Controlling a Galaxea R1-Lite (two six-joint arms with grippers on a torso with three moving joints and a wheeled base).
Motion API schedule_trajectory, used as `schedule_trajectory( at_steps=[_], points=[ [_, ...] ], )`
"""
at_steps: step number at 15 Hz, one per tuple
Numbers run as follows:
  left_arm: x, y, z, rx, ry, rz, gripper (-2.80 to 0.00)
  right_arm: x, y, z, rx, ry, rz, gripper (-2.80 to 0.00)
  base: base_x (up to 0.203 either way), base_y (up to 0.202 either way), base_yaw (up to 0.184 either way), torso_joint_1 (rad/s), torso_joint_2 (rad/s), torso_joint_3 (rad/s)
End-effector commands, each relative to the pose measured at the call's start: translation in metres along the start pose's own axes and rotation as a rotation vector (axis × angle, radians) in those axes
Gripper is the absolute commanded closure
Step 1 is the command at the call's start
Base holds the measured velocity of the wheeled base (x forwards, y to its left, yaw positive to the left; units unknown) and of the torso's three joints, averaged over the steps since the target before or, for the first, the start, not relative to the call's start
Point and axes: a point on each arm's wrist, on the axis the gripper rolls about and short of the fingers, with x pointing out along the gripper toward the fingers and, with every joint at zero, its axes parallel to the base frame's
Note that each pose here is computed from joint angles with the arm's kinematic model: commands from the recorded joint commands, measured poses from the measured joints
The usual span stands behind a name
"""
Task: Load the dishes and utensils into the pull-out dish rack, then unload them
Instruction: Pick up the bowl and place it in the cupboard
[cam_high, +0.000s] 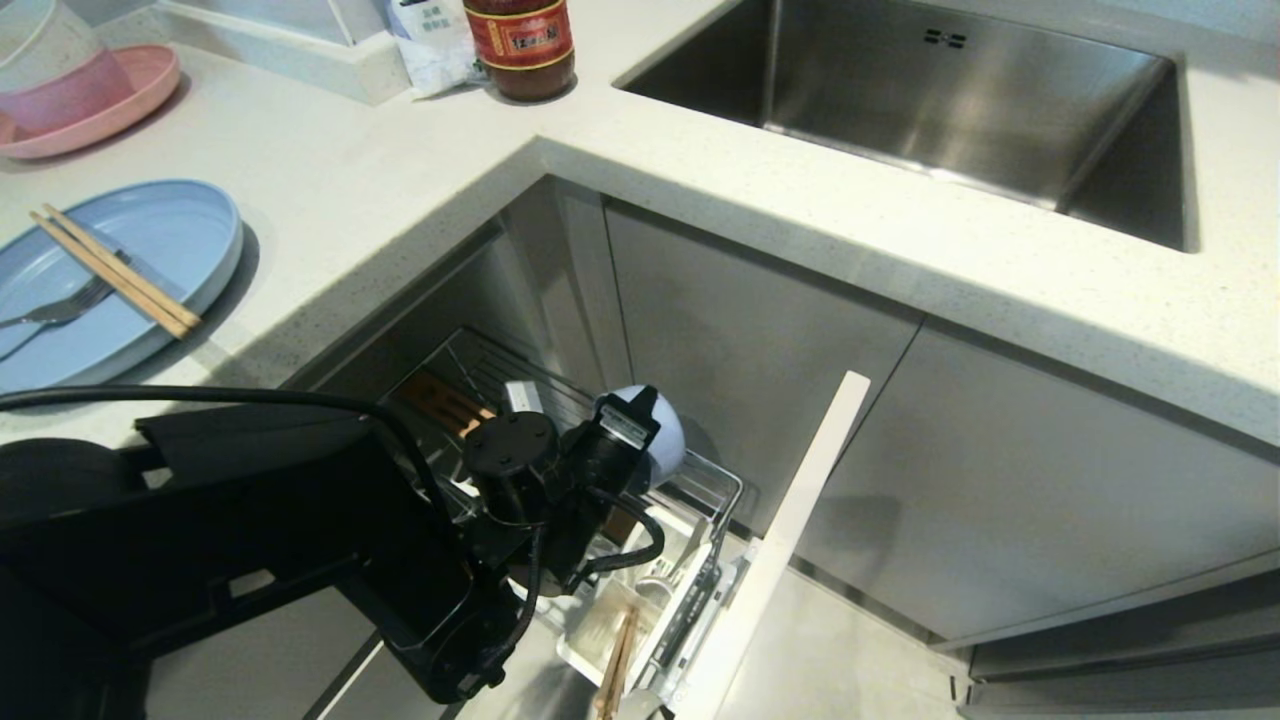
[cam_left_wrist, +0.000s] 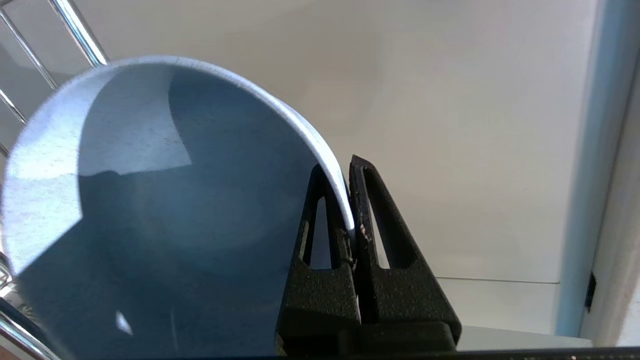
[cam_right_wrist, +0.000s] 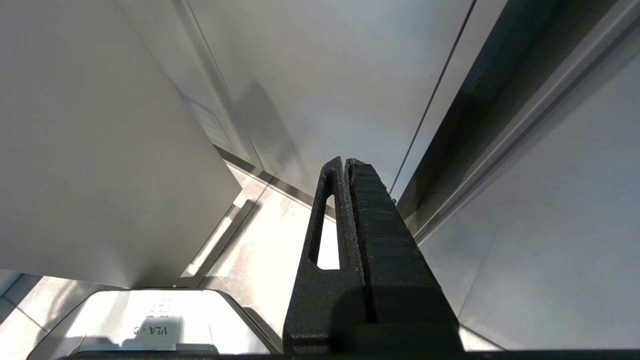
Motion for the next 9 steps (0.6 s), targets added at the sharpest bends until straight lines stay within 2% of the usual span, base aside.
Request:
schedule_trajectory(
  at_steps=[1, 9],
  points=[
    [0.0021, 0.0067, -0.0023, -0.002, 0.0, 0.014, 0.0, -0.0002, 0.0, -0.0005, 0.0, -0.003, 0.0, 0.0, 0.0, 0.0, 0.0, 0.0, 0.0, 0.0],
    [0.0058, 0.0162, -0.0068, 0.003, 0.006, 0.035, 0.0, -0.0002, -0.0001, -0.0005, 0.0, -0.003, 0.001, 0.0, 0.0, 0.0, 0.0, 0.0, 0.0, 0.0]
  ],
)
